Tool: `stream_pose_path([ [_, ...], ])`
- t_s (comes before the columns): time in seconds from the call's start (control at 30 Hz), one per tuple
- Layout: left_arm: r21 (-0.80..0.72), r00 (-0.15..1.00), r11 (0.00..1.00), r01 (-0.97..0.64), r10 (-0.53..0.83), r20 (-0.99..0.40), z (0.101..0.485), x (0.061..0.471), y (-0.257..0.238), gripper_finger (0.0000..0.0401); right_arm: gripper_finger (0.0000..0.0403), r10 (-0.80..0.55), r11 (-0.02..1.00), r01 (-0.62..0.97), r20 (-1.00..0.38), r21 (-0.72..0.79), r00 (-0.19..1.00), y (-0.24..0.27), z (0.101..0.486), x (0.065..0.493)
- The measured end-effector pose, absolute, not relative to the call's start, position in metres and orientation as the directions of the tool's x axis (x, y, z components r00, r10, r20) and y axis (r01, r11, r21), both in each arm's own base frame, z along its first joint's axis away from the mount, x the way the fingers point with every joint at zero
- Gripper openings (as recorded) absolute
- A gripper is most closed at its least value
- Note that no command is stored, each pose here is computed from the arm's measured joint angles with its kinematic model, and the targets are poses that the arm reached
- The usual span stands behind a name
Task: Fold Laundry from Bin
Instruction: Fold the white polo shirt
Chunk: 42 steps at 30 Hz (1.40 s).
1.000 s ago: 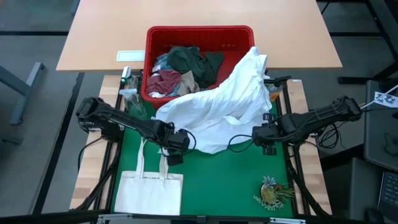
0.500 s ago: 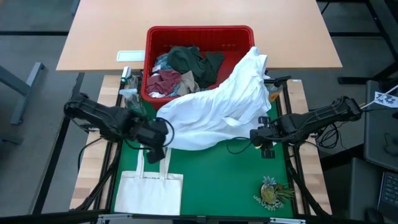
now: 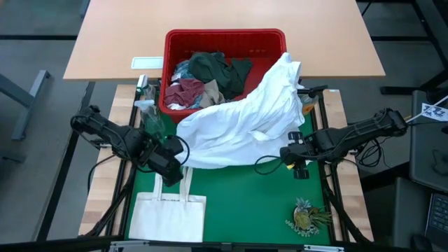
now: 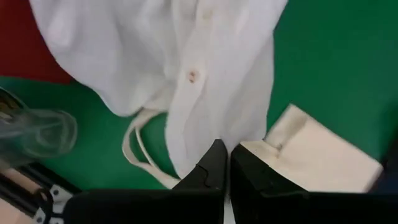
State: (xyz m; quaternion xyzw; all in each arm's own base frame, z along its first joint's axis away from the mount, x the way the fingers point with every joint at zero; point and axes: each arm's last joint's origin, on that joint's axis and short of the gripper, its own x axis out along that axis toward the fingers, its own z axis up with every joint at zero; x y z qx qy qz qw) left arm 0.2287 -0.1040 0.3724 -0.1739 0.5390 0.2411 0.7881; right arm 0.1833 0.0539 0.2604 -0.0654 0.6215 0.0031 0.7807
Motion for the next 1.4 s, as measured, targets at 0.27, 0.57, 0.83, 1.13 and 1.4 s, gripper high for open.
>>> stream_pose_path([
  [0.27, 0.139, 0.289, 0.791, -0.596, 0.373, -0.881, 0.357, 0.248, -0.104, 0.0028, 0.0134, -0.162, 0.975, -0.100, -0.943, -0.199, 0.290, 0.052, 0.262, 0.188],
  [0.57, 0.259, 0.212, 0.776, -0.575, 0.447, -0.869, 0.342, 0.265, -0.093, 0.0055, 0.0134, -0.367, 0.904, -0.089, -0.866, -0.418, 0.341, 0.046, 0.264, 0.189],
  [0.83, 0.245, 0.217, 0.768, -0.592, 0.445, -0.869, 0.339, 0.272, -0.090, 0.0115, 0.0134, -0.388, 0.865, -0.129, -0.809, -0.486, 0.442, 0.049, 0.267, 0.201],
  [1.13, 0.102, 0.359, 0.793, -0.600, 0.381, -0.852, 0.341, 0.284, -0.103, 0.0148, 0.0134, -0.417, 0.823, -0.214, -0.816, -0.526, 0.400, 0.046, 0.249, 0.225],
  [1.4, 0.056, 0.415, 0.820, -0.569, 0.346, -0.842, 0.342, 0.283, -0.117, 0.0148, 0.0134, -0.481, 0.839, -0.138, -0.836, -0.527, 0.264, 0.014, 0.229, 0.243],
])
